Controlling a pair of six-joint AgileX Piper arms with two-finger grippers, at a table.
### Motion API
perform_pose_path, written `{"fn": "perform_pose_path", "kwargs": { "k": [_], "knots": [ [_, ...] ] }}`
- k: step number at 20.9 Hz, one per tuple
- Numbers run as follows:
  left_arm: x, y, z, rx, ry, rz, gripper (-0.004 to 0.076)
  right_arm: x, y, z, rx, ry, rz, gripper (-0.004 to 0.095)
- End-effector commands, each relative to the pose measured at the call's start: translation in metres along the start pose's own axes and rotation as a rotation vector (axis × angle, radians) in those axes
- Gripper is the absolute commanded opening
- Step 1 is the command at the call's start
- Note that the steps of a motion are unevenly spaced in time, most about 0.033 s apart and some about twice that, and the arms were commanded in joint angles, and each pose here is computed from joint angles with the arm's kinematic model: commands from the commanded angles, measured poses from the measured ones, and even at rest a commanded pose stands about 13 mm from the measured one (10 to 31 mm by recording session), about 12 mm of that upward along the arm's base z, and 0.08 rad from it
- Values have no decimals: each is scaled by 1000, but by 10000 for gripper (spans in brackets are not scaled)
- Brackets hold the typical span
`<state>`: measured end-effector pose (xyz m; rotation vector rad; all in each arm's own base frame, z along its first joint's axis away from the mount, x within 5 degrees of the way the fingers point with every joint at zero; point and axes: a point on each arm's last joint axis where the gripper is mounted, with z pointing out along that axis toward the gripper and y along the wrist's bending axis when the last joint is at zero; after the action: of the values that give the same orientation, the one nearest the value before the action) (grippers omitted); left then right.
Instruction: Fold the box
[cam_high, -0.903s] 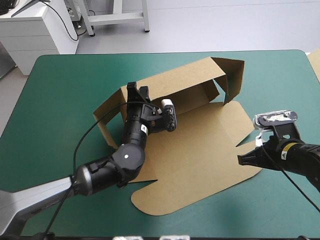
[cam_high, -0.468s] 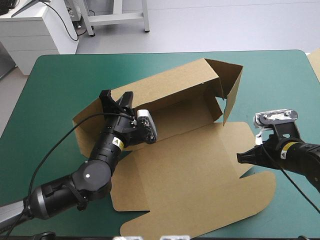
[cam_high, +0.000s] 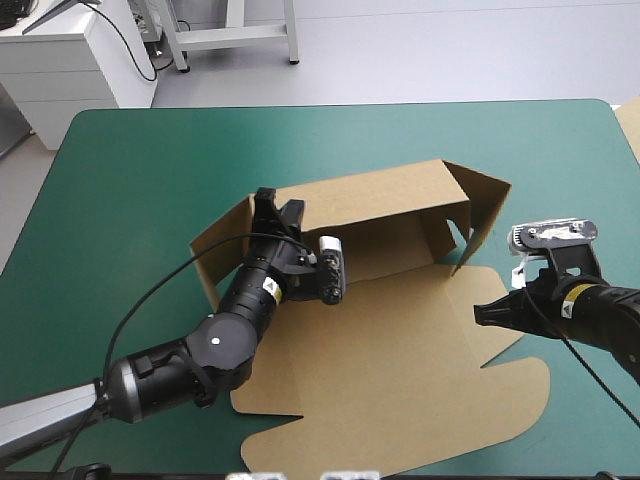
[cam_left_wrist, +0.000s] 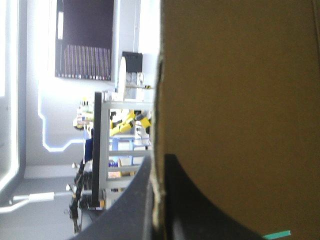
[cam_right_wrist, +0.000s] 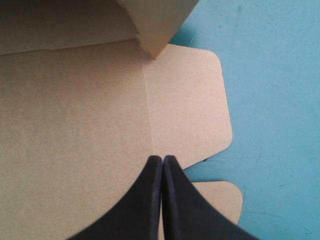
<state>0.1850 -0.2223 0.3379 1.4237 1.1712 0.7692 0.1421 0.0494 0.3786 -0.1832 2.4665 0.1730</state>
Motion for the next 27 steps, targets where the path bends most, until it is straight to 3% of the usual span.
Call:
{"fn": "perform_pose_path", "kwargs": {
  "k": [1,11,15,19,23,25,27],
  "knots": [
    [-12,13,3,-96,-75,99,-8,-7,-1,-9,0,-81,-1,-19],
    [-12,-5,25,-68,-32,170,-8,-10,-1,-8,6,-95,-6,-19],
    [-5,-9,36,-49,2,187,-8,-19,-4,6,74,-59,-39,-19],
    [-10,-14,37,-18,-54,287,-8,-62,-3,5,144,-89,-113,-21],
    [-10,-14,37,-18,-55,292,-8,-105,-22,15,209,-55,-103,-21],
    [-10,-14,37,-17,-58,298,-8,-127,-39,23,166,-35,-75,-21],
    [-12,-15,37,-11,-75,330,-8,-147,-57,34,64,-36,-27,-21]
  ]
}}
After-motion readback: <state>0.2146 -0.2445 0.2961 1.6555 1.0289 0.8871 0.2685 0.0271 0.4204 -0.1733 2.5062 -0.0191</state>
